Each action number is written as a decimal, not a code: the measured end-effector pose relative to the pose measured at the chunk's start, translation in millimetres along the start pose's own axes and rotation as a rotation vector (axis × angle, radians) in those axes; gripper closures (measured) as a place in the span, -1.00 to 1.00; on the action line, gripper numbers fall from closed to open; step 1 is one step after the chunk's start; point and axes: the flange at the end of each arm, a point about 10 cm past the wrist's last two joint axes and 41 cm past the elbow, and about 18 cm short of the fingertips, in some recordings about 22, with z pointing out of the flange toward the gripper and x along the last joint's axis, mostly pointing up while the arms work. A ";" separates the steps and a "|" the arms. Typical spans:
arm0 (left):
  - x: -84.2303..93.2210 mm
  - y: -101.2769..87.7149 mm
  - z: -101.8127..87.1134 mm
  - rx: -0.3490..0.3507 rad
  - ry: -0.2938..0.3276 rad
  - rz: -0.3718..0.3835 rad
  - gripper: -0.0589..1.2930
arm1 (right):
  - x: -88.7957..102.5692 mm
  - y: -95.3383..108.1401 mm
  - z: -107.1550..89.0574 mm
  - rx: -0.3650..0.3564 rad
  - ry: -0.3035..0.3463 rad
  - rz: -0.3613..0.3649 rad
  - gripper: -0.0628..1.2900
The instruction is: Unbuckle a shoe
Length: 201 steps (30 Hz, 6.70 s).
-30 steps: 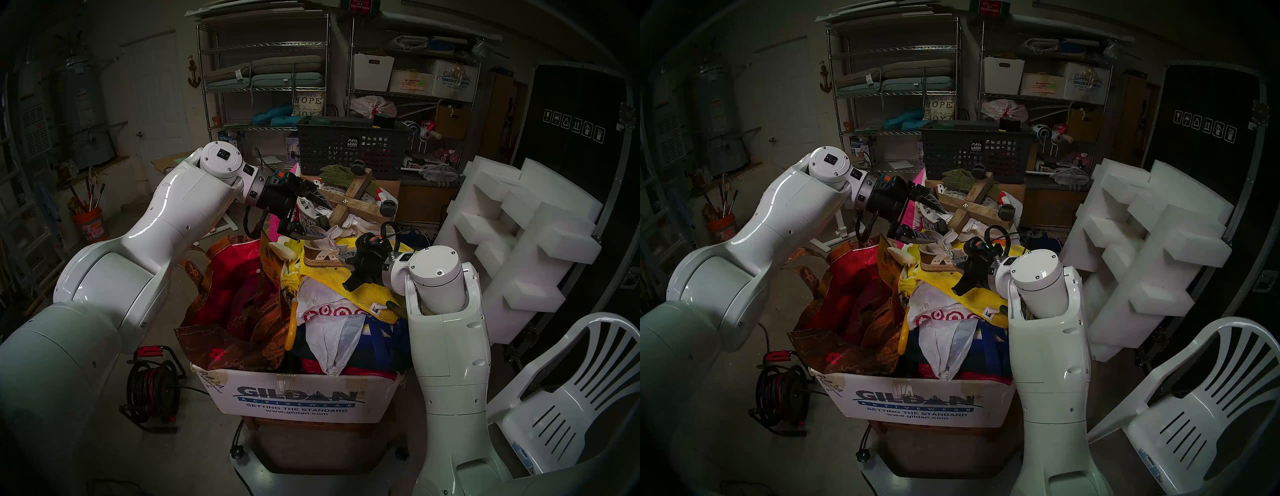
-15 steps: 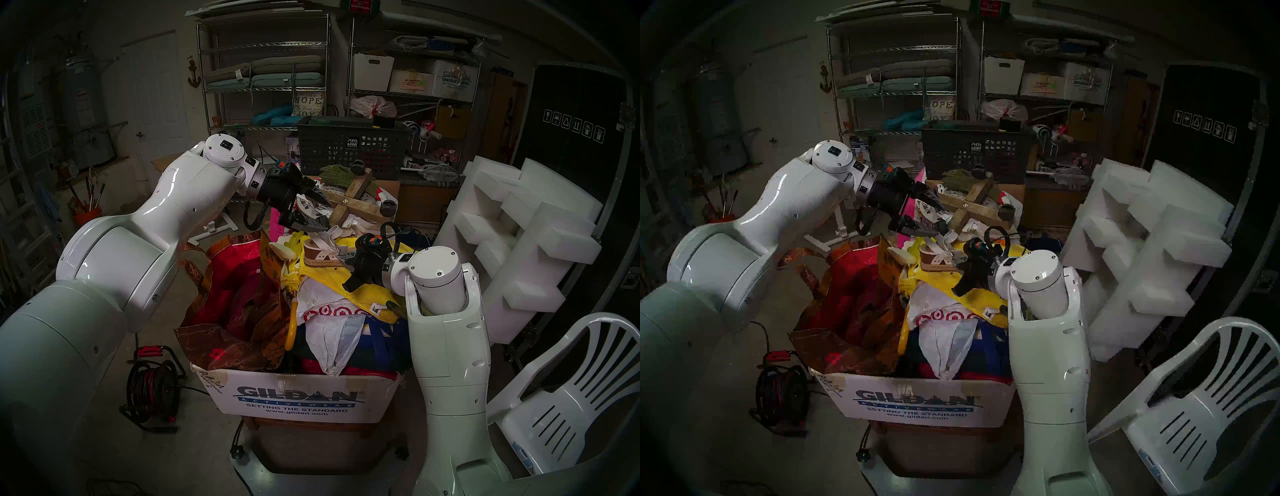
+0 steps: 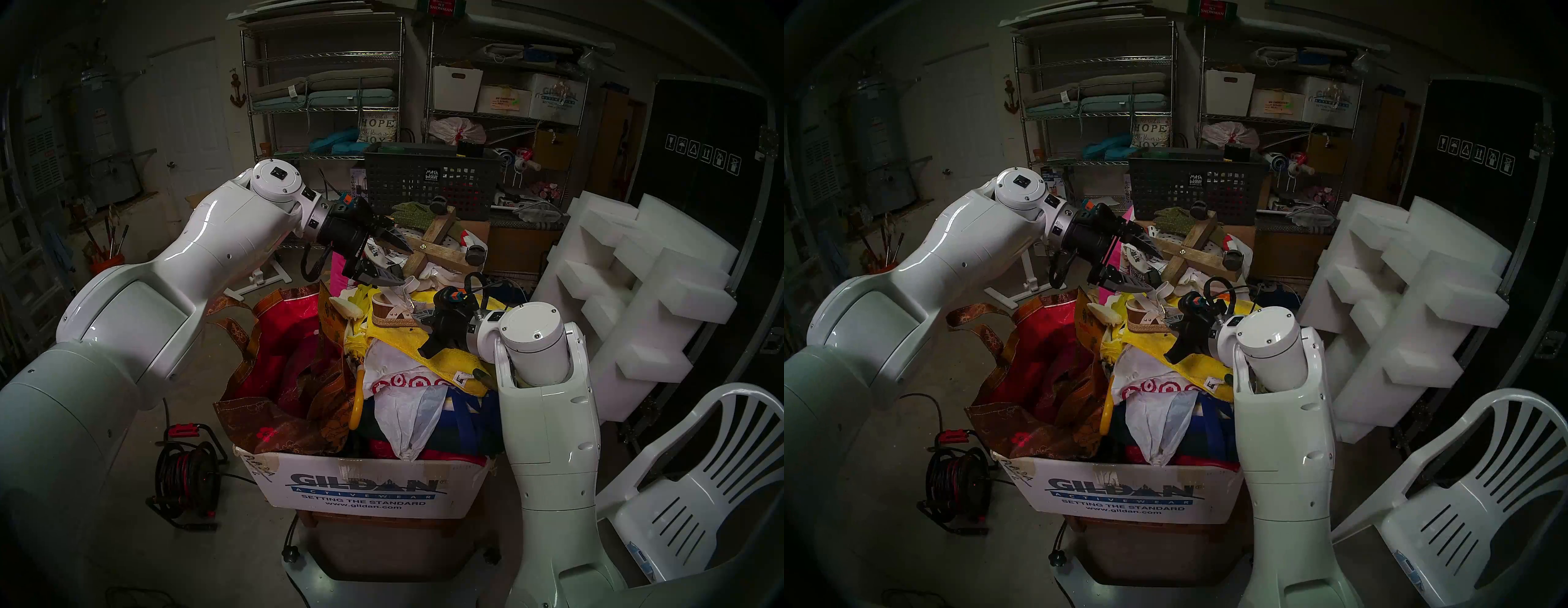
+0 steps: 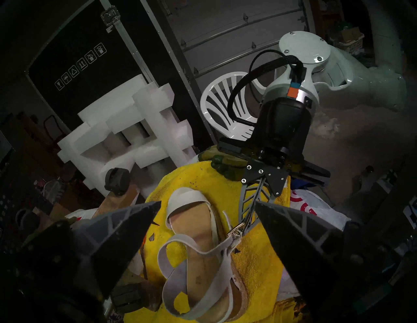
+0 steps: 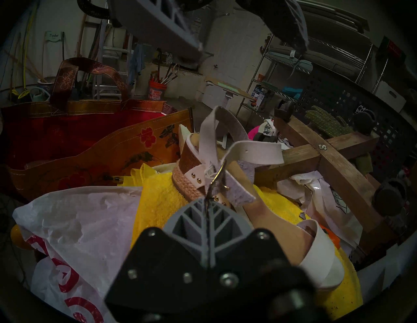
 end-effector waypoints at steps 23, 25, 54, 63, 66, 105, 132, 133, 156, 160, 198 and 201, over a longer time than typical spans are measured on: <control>-9.0 15.4 -4.9 -0.037 0.012 -0.046 -0.78 | 2.8 -2.6 -1.1 -0.012 0.009 -0.006 0.95; -8.7 15.2 -5.5 -0.036 0.012 -0.047 -0.78 | 3.0 -2.8 -1.1 -0.011 0.010 -0.006 0.95; -7.6 14.6 -6.6 -0.035 0.014 -0.049 -0.78 | 2.9 -3.6 -1.4 -0.012 0.011 -0.004 0.95; -7.5 14.6 -6.4 -0.036 0.014 -0.049 -0.78 | 2.8 -3.7 -1.4 -0.012 0.011 -0.004 0.95; -7.5 14.6 -6.4 -0.036 0.014 -0.049 -0.78 | 2.8 -3.7 -1.4 -0.012 0.011 -0.004 0.95; -13.3 11.2 -6.7 -0.025 0.010 -0.060 -0.75 | 2.7 -3.9 -1.4 -0.012 0.011 -0.003 0.95; -4.5 -11.9 18.8 -0.075 -0.147 0.198 -0.39 | 2.6 -3.9 -1.3 -0.012 0.010 -0.003 0.95; -4.6 -13.3 19.9 -0.068 -0.151 0.210 -0.39 | 2.6 -3.9 -1.3 -0.012 0.010 -0.003 0.95; -8.1 -11.2 52.1 -0.068 -0.165 0.362 -0.39 | 2.6 -4.0 -1.4 -0.012 0.010 -0.003 0.95; -11.4 -8.2 53.8 -0.076 -0.168 0.370 -0.39 | 2.6 -4.0 -1.4 -0.012 0.010 -0.003 0.95; -10.7 -21.1 55.0 -0.036 -0.180 0.389 -0.39 | 2.6 -4.0 -1.3 -0.012 0.010 -0.003 0.95; -11.5 -20.6 56.6 -0.040 -0.182 0.393 -0.39 | 2.6 -4.0 -1.3 -0.012 0.010 -0.003 0.95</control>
